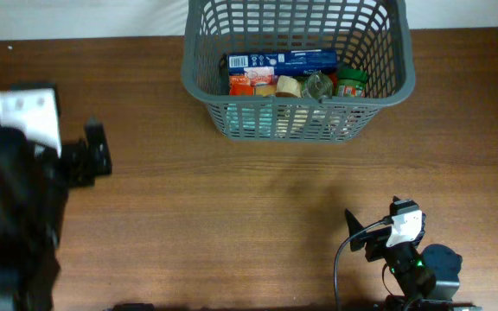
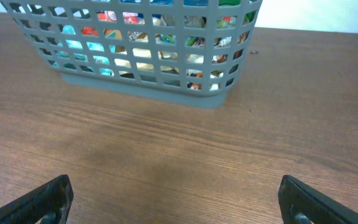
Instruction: Pack container
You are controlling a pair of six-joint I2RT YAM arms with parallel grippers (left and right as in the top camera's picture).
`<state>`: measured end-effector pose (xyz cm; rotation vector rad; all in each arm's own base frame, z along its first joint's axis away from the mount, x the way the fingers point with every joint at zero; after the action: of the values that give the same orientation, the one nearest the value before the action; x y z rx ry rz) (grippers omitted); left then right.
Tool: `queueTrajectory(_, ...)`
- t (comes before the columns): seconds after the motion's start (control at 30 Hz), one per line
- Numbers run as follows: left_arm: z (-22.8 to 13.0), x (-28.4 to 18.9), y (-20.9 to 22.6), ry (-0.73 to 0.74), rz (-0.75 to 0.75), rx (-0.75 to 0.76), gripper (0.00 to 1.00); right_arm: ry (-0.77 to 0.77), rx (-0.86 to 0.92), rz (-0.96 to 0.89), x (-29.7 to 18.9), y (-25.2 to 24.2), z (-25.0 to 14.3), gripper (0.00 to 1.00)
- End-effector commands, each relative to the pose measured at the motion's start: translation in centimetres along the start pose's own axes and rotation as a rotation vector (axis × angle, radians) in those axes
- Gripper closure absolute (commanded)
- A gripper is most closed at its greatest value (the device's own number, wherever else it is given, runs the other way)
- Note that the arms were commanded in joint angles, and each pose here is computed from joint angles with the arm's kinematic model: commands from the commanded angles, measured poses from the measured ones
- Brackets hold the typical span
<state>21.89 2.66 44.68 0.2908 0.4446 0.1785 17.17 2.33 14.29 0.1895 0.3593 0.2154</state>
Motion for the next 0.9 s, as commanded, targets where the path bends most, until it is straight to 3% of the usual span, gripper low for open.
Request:
queueTrajectory(0.0,-2.3,-0.5,-0.7,-0.197,0.020,-0.051,0.01,-0.004,0.008,0.010,0.0,0.1,-0.1,0.01)
queueTrajectory(0.13,-5.0,-1.7,-1.1,-0.393,0.067,-0.098,0.01,-0.004,0.008,0.010,0.0,0.1,-0.1,0.01)
queueTrajectory(0.37,-13.6,0.0,-3.6,-0.516,0.099,-0.127,0.01,-0.005,0.008,0.010,0.0,0.1,-0.1,0.01)
queueTrajectory(0.57,-19.1,3.7,-6.0,-0.459,0.084,-0.114,0.01,-0.004,0.008,0.010,0.0,0.1,-0.1,0.01)
queueTrajectory(0.87,-23.2,7.2,-7.9,-0.382,0.064,-0.095,0.01,-0.004,0.008,0.010,0.0,0.1,-0.1,0.01)
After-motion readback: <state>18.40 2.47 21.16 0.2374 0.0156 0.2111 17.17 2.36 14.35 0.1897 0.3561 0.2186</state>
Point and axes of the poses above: each gripper's point midway between its finger pads, its own x axis out along the fingers, its own y axis along the line the jaws close on, z = x × y, the point moved 5 cm from there along -x, back along the fingers, and after that the axes turned 11 degrees about x, right-handed, at the moved point
